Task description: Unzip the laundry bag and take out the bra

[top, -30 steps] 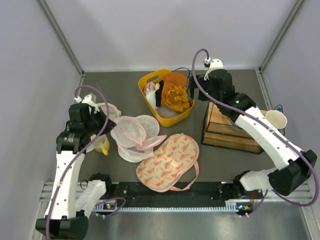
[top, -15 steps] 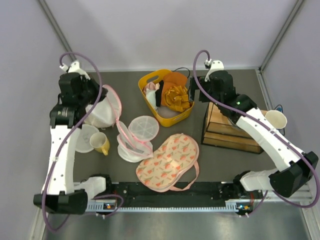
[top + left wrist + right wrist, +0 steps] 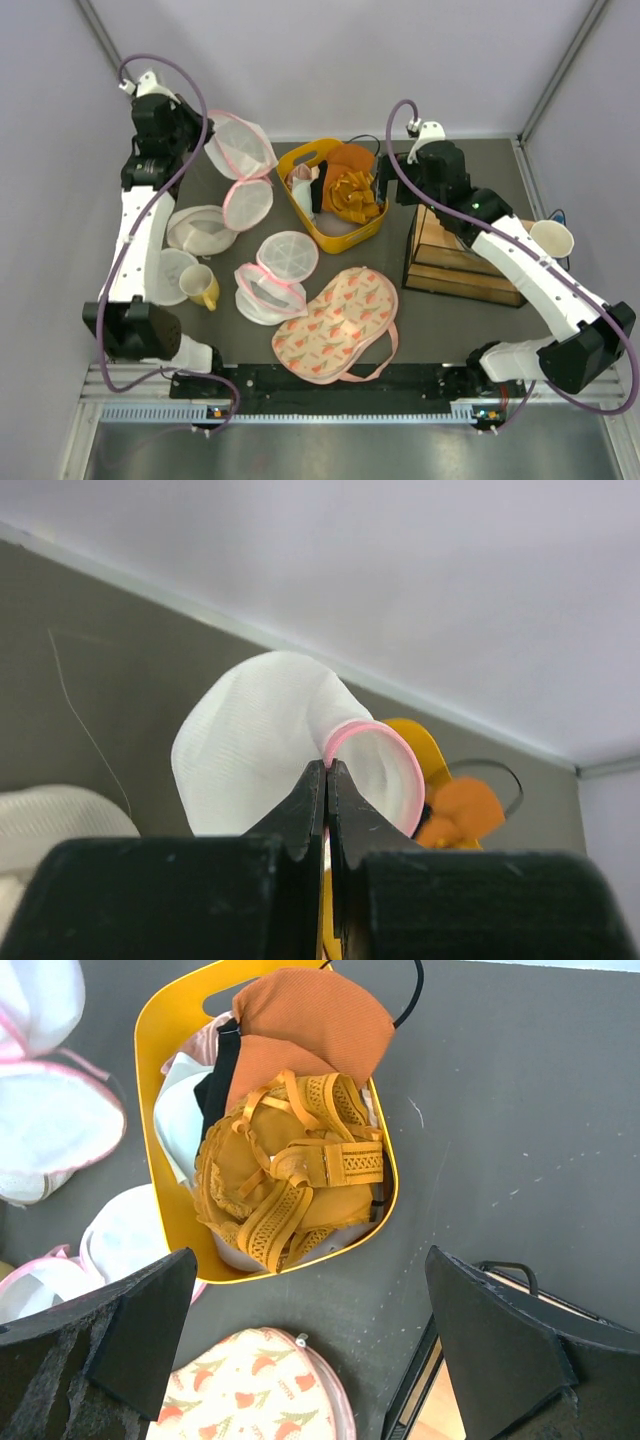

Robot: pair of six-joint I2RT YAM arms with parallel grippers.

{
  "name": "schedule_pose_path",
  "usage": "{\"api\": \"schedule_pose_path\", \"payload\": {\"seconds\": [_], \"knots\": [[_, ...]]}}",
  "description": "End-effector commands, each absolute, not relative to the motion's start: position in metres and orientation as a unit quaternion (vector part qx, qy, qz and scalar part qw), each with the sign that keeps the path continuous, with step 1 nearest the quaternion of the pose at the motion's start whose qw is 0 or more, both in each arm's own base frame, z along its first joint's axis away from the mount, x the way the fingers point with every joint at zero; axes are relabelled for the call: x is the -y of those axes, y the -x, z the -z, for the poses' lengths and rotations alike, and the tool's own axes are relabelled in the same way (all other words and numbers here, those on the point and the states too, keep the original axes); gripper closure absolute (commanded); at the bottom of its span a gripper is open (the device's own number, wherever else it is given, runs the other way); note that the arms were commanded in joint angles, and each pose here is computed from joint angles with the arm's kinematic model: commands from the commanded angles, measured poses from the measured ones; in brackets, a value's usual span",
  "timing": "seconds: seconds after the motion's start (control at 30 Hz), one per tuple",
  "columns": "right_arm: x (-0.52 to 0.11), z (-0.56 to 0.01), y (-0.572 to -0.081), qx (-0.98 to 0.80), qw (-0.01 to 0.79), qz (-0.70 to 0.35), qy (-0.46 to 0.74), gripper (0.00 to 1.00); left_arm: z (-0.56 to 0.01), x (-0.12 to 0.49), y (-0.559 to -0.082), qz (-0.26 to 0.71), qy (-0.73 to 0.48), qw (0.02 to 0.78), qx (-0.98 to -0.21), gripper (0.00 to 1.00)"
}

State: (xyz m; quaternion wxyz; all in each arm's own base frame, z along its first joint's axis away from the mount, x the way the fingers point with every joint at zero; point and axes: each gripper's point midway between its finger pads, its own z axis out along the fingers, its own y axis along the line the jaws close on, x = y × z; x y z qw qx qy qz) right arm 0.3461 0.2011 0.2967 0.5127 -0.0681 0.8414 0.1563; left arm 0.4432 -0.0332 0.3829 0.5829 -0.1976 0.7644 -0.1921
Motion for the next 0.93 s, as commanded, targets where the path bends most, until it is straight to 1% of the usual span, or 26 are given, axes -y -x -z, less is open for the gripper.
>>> {"api": "schedule_pose_path", "payload": {"seconds": [0.0, 0.03, 0.07, 0.1, 0.13, 0.17, 0.2, 0.23, 0.27, 0.3, 0.33, 0.37, 0.4, 0.43, 0.47, 0.5, 0.53, 0.57, 0.6, 0.63, 0.7, 0.73, 0.77, 0.9], "knots": [[-0.212, -0.296, -0.349, -0.838, 0.512, -0.174, 0.070, 0.01, -0.377, 0.004, -0.504, 0.152, 0.235, 0.620, -0.733, 1.00], [-0.213, -0.296, -0.350, -0.838, 0.511, -0.176, 0.070, 0.01, -0.362, 0.000, -0.512, 0.140, 0.241, 0.603, -0.747, 0.87], [-0.214, -0.294, -0.350, -0.840, 0.509, -0.175, 0.070, 0.01, -0.372, -0.001, -0.519, 0.134, 0.238, 0.604, -0.749, 0.62], [-0.214, -0.293, -0.350, -0.841, 0.508, -0.175, 0.069, 0.01, -0.331, 0.000, -0.522, 0.118, 0.246, 0.547, -0.791, 0.45], [-0.213, -0.293, -0.350, -0.841, 0.508, -0.175, 0.068, 0.01, -0.326, 0.001, -0.522, 0.119, 0.247, 0.535, -0.799, 0.29], [-0.212, -0.293, -0.350, -0.841, 0.509, -0.173, 0.066, 0.01, -0.315, 0.003, -0.520, 0.120, 0.245, 0.522, -0.808, 0.18], [-0.211, -0.293, -0.351, -0.841, 0.510, -0.171, 0.062, 0.01, -0.319, 0.008, -0.516, 0.133, 0.237, 0.525, -0.807, 0.08], [-0.211, -0.293, -0.351, -0.841, 0.510, -0.171, 0.062, 0.01, -0.319, 0.010, -0.512, 0.138, 0.234, 0.526, -0.806, 0.05], [-0.211, -0.293, -0.351, -0.840, 0.510, -0.171, 0.062, 0.01, -0.305, 0.016, -0.505, 0.147, 0.227, 0.513, -0.815, 0.04], [-0.211, -0.293, -0.351, -0.840, 0.510, -0.172, 0.063, 0.01, -0.320, 0.020, -0.492, 0.161, 0.217, 0.524, -0.807, 0.04], [-0.212, -0.294, -0.350, -0.840, 0.511, -0.173, 0.063, 0.01, -0.323, 0.024, -0.486, 0.171, 0.210, 0.528, -0.805, 0.03], [-0.212, -0.293, -0.351, -0.840, 0.511, -0.173, 0.061, 0.01, -0.309, 0.029, -0.476, 0.178, 0.204, 0.514, -0.814, 0.03], [-0.212, -0.293, -0.350, -0.840, 0.510, -0.174, 0.061, 0.01, -0.324, 0.035, -0.459, 0.191, 0.192, 0.526, -0.806, 0.04], [-0.212, -0.293, -0.351, -0.840, 0.511, -0.175, 0.060, 0.01, -0.327, 0.041, -0.451, 0.206, 0.179, 0.529, -0.803, 0.04], [-0.213, -0.292, -0.350, -0.841, 0.509, -0.175, 0.059, 0.01, -0.304, 0.044, -0.439, 0.206, 0.174, 0.514, -0.814, 0.04], [-0.213, -0.292, -0.351, -0.840, 0.509, -0.176, 0.057, 0.01, -0.313, 0.047, -0.423, 0.214, 0.165, 0.526, -0.806, 0.04], [-0.213, -0.292, -0.351, -0.840, 0.510, -0.176, 0.056, 0.01, -0.305, 0.054, -0.413, 0.227, 0.155, 0.520, -0.809, 0.04], [-0.211, -0.292, -0.351, -0.840, 0.511, -0.175, 0.054, 0.01, -0.279, 0.056, -0.402, 0.229, 0.156, 0.502, -0.819, 0.04], [-0.212, -0.294, -0.351, -0.839, 0.512, -0.176, 0.053, 0.01, -0.281, 0.057, -0.389, 0.234, 0.152, 0.507, -0.816, 0.04], [-0.211, -0.294, -0.351, -0.839, 0.513, -0.175, 0.053, 0.01, -0.260, 0.060, -0.377, 0.236, 0.153, 0.487, -0.827, 0.04], [-0.209, -0.296, -0.350, -0.837, 0.517, -0.174, 0.050, 0.01, -0.258, 0.064, -0.359, 0.245, 0.139, 0.489, -0.826, 0.04], [-0.209, -0.297, -0.350, -0.836, 0.518, -0.173, 0.049, 0.01, -0.243, 0.065, -0.349, 0.244, 0.138, 0.476, -0.834, 0.04], [-0.208, -0.298, -0.350, -0.836, 0.518, -0.173, 0.049, 0.01, -0.247, 0.065, -0.341, 0.243, 0.130, 0.484, -0.831, 0.04], [-0.204, -0.299, -0.352, -0.835, 0.523, -0.165, 0.042, 0.01, -0.236, 0.066, -0.320, 0.241, 0.126, 0.470, -0.840, 0.04]]}}
